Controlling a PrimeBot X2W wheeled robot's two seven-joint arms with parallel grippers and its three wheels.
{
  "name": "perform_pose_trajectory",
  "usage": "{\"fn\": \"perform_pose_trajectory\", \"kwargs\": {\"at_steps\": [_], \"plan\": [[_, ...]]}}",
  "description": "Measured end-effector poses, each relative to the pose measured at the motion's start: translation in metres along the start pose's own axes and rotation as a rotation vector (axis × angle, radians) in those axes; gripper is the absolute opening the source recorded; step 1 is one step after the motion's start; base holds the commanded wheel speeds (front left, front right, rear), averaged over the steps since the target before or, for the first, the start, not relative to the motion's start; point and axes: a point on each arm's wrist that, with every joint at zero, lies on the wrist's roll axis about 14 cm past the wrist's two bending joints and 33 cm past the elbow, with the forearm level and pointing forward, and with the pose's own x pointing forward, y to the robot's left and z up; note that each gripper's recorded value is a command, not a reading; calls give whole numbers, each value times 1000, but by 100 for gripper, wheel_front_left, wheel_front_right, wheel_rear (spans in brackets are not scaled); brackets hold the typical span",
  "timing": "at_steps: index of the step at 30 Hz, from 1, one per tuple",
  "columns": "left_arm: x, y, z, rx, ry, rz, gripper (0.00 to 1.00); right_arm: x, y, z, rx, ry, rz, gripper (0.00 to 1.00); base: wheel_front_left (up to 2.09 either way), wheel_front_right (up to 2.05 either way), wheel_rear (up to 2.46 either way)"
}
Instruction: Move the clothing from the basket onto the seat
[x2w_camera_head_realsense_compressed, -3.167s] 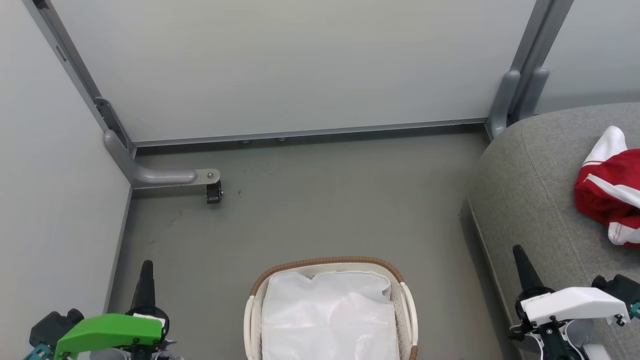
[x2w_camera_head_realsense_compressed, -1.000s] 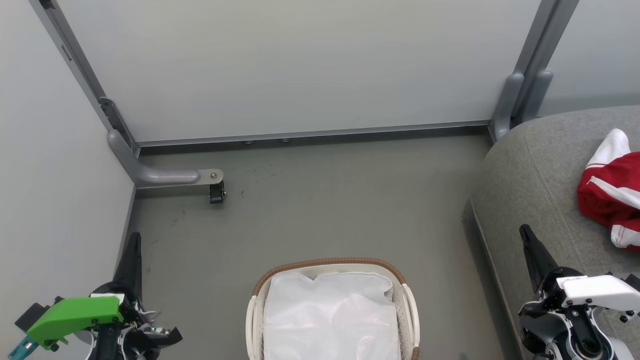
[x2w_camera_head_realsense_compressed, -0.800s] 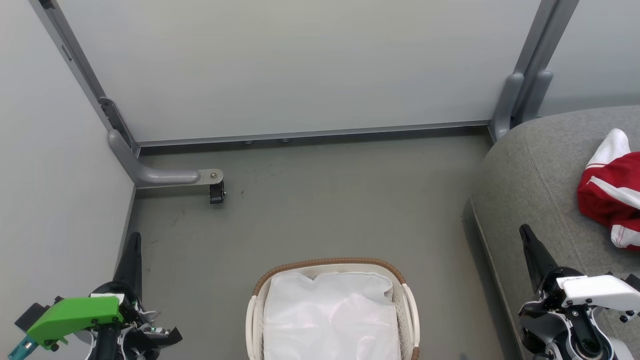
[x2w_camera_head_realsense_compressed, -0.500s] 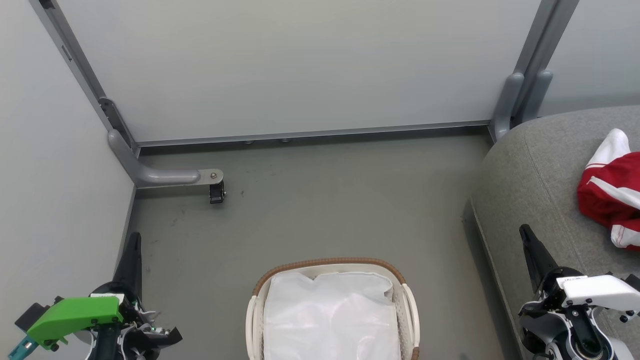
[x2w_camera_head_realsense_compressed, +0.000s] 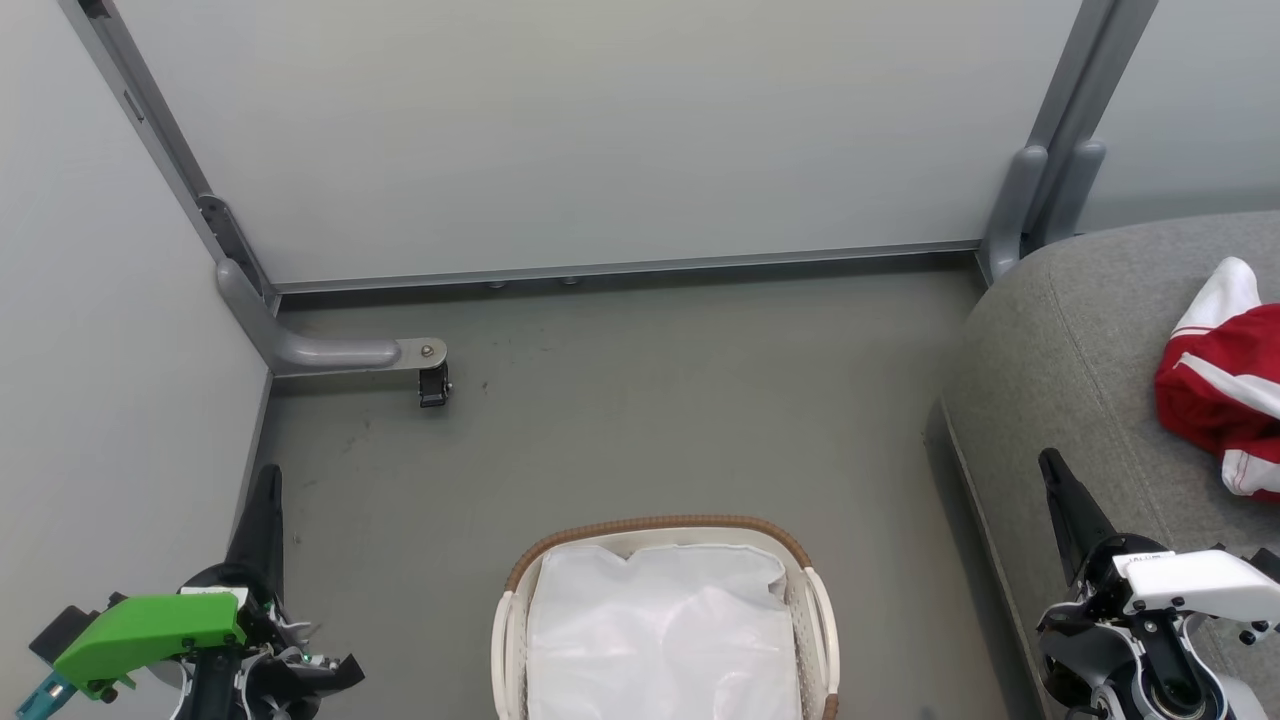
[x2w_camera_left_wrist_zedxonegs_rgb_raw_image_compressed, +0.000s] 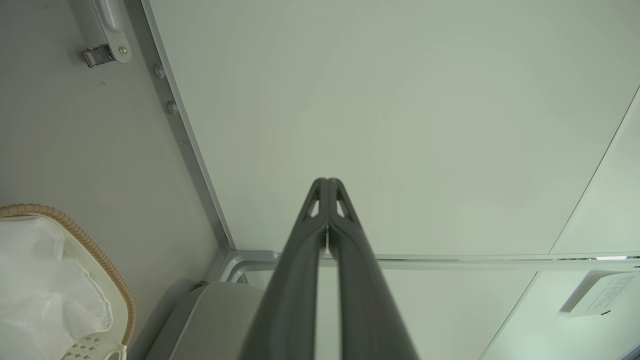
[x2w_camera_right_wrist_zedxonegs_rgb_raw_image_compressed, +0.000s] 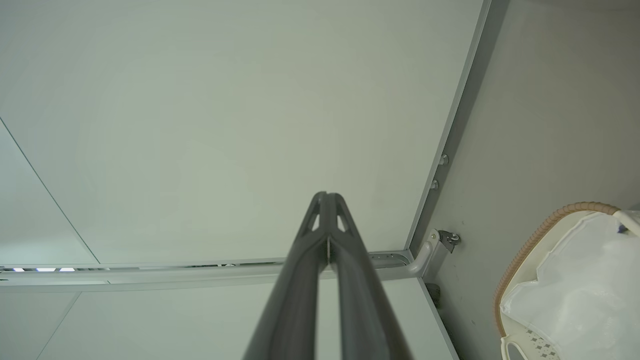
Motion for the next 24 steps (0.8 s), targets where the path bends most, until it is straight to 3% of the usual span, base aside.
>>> {"fn": "perform_pose_trajectory", "kwargs": {"at_steps": [24], "plan": [[0, 0, 0, 0, -1, -1, 0, 0, 0, 0, 0, 0, 0, 0, 0, 0, 0]]}}
